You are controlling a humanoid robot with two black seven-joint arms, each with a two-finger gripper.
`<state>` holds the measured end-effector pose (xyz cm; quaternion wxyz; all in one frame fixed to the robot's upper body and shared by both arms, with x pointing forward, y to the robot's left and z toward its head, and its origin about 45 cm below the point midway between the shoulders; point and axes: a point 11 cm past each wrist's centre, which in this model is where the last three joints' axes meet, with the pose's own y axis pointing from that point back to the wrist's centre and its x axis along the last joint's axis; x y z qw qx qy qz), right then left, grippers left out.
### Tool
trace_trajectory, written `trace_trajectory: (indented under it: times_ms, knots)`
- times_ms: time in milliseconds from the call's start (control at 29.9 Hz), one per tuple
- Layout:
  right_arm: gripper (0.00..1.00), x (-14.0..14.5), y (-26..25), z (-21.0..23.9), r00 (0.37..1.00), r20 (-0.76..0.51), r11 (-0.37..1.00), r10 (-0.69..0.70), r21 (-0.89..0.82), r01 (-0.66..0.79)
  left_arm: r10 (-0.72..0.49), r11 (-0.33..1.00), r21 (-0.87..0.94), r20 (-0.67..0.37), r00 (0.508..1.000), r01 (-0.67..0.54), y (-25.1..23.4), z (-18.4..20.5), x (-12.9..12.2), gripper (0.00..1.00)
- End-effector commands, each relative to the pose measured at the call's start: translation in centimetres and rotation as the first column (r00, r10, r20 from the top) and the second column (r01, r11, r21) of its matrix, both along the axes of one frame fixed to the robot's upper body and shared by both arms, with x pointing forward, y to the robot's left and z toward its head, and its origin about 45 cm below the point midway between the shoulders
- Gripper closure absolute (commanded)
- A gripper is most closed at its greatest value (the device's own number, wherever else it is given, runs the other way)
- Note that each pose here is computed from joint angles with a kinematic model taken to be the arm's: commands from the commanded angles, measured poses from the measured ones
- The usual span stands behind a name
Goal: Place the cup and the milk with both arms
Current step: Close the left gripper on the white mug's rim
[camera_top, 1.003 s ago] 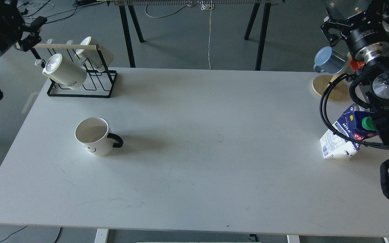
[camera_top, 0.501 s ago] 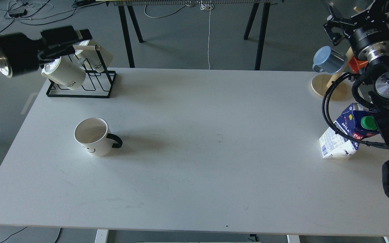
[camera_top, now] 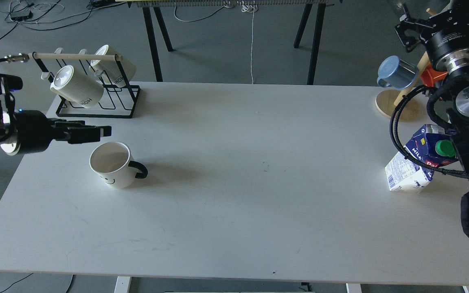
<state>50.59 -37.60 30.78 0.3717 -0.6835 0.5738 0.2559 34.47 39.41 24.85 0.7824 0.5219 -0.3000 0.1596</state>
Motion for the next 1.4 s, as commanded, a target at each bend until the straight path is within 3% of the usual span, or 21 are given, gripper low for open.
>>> trace_trajectory:
  times_ms: [0, 267, 702, 802, 936, 1036, 1170, 1370]
  knots:
    - [0.01, 0.0, 0.0, 0.0, 1.0, 0.0, 1.0, 0.001, 0.0, -0.001, -0.031, 0.998, 0.047, -0.034, 0.999, 0.033, 0.4, -1.7, -1.1, 0.12]
    - [0.01, 0.0, 0.1, 0.0, 1.0, 0.001, 1.0, 0.003, 0.001, -0.003, -0.055, 0.994, 0.096, -0.034, 0.998, 0.058, -0.2, -4.4, -0.3, 0.12]
    - [0.01, 0.0, 0.0, -0.1, 1.0, -0.001, 1.0, 0.0, -0.001, 0.0, 0.043, 0.989, 0.145, -0.017, 0.999, -0.04, 2.7, -6.3, 1.2, 0.12]
    - [0.01, 0.0, 0.0, -0.1, 1.0, -0.001, 1.0, 0.0, -0.001, 0.0, 0.03, 0.991, 0.127, 0.004, 1.0, -0.03, 2.1, -6.5, 1.4, 0.22]
    - [0.01, 0.0, 0.0, -0.1, 1.0, -0.002, 1.0, 0.001, -0.002, -0.001, 0.013, 0.992, 0.124, 0.013, 1.0, -0.015, 1.8, -6.5, 1.5, 0.27]
    - [0.01, 0.0, 0.0, -0.1, 1.0, -0.002, 1.0, 0.001, -0.002, -0.001, -0.024, 0.986, 0.167, 0.01, 1.0, 0.022, 1.6, -7.0, 1.4, 0.37]
    - [0.01, 0.0, -0.1, 0.1, 1.0, 0.001, 1.0, -0.001, -0.002, 0.001, -0.066, 0.983, 0.173, -0.002, 0.998, 0.065, 1.5, -7.2, 1.1, 0.61]
    - [0.01, -0.1, -0.2, -0.1, 1.0, -0.003, 1.0, -0.003, -0.002, 0.003, -0.096, 0.975, 0.199, -0.032, 0.995, 0.101, 1.3, -7.9, 0.6, 0.78]
